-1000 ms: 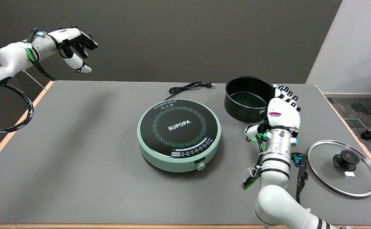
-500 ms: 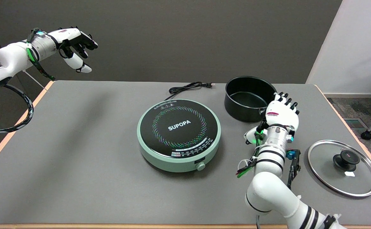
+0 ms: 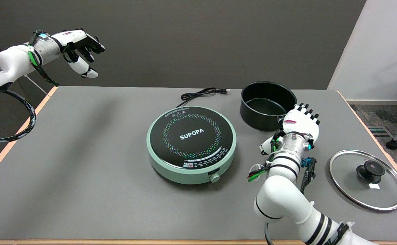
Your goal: Pick up the pot.
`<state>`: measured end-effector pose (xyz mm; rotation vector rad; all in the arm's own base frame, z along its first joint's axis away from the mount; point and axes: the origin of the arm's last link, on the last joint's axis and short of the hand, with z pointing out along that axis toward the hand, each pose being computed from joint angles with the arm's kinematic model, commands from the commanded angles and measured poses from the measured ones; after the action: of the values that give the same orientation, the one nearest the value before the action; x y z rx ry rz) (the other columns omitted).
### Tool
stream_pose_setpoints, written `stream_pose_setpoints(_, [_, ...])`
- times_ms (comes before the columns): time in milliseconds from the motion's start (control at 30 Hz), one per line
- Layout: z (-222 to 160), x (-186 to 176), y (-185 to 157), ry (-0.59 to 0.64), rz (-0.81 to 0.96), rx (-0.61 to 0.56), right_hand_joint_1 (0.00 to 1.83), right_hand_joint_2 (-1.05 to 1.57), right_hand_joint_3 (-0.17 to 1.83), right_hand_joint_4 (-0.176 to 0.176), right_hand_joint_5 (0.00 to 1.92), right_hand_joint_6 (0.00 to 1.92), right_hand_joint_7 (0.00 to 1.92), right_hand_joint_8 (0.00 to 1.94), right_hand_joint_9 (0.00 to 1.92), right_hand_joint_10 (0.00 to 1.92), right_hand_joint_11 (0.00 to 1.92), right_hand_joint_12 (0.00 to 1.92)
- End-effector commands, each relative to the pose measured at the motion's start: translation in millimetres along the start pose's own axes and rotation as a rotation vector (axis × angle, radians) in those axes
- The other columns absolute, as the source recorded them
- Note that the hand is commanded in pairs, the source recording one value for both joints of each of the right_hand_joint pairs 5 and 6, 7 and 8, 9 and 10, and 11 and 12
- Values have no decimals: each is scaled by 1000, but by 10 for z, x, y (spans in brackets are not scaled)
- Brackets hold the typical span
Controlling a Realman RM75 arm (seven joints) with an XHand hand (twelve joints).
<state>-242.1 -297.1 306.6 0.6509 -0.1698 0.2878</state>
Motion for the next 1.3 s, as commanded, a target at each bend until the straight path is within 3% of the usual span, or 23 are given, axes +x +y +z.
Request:
stream_pose_setpoints(33, [91,8,-163,-55,-18,-34,1380,41,946,-176,244,244,244,244,244,244,244,244])
stream_pose_setpoints(400, [203,-14,-245,-98,-1,-35,1257,-8,700,-176,169,169,169,169,169,169,169,169])
stream_pose_setpoints(500, [216,-6,-271,-95,0,-29,1170,52,669,-176,351,351,351,351,351,351,351,351])
stream_pose_setpoints(733, [220,-10,-228,-93,-5,-46,1144,55,704,-176,447,447,447,447,447,447,447,447])
stream_pose_setpoints(1300, [149,224,64,-1,-42,-141,1169,-64,763,-176,393,393,393,393,393,393,393,393])
